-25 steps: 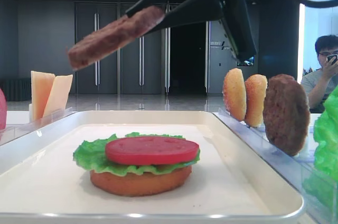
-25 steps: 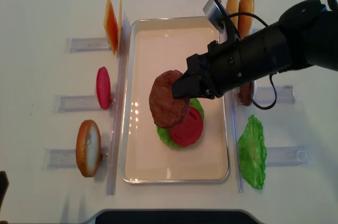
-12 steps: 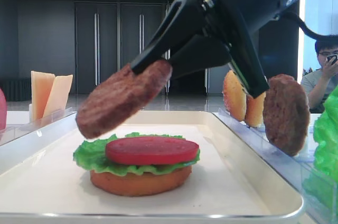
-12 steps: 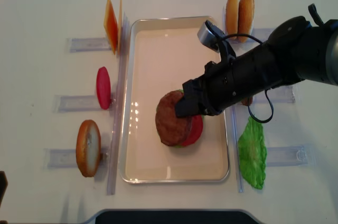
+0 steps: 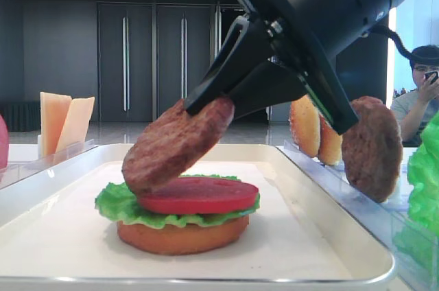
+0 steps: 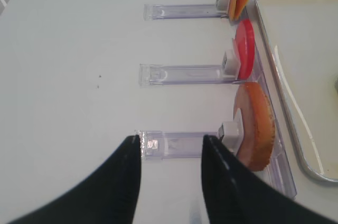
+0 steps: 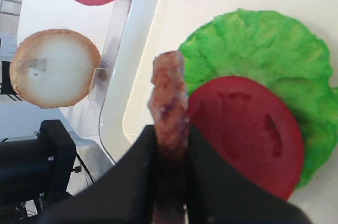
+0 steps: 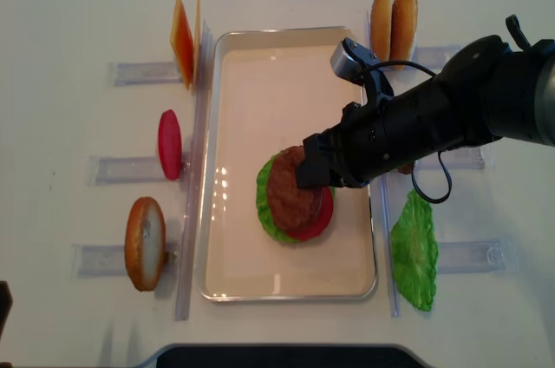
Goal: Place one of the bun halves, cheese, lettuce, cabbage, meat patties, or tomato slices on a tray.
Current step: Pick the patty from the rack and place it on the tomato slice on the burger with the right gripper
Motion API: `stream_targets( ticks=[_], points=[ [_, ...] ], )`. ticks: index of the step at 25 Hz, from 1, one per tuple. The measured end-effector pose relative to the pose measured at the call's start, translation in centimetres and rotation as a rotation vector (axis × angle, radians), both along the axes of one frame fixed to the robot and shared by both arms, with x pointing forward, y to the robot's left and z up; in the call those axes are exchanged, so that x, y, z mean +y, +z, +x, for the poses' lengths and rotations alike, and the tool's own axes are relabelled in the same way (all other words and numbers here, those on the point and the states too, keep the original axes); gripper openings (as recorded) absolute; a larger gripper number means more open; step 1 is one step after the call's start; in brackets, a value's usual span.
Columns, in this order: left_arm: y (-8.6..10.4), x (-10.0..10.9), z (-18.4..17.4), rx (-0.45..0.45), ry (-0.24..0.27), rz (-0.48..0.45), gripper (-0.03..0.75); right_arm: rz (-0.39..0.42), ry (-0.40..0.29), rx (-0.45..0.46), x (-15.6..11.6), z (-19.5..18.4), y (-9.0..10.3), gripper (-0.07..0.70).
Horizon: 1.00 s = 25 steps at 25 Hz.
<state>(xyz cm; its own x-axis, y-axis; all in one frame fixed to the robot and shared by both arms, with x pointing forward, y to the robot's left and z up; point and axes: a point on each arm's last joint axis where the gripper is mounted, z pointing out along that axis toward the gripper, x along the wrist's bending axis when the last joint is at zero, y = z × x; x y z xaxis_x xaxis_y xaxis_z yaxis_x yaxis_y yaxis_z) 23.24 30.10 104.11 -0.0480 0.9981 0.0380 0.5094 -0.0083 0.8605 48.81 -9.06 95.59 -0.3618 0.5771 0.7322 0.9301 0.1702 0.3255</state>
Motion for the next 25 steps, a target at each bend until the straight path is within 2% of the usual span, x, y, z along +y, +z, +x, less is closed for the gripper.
stream_targets(
  ticks=[13,18,25],
  points=[
    [0.0,0.0,0.0,0.0,0.0,0.0,0.293,-0.009,-0.026,0.006,0.0,0.1,-0.1,0.124],
    [0.0,0.0,0.0,0.0,0.0,-0.001,0.293,0.008,-0.022,0.018,0.8,-0.4,0.0,0.124],
    [0.0,0.0,0.0,0.0,0.0,-0.001,0.293,-0.01,-0.037,-0.005,1.3,-0.5,-0.1,0.124]
  ],
)
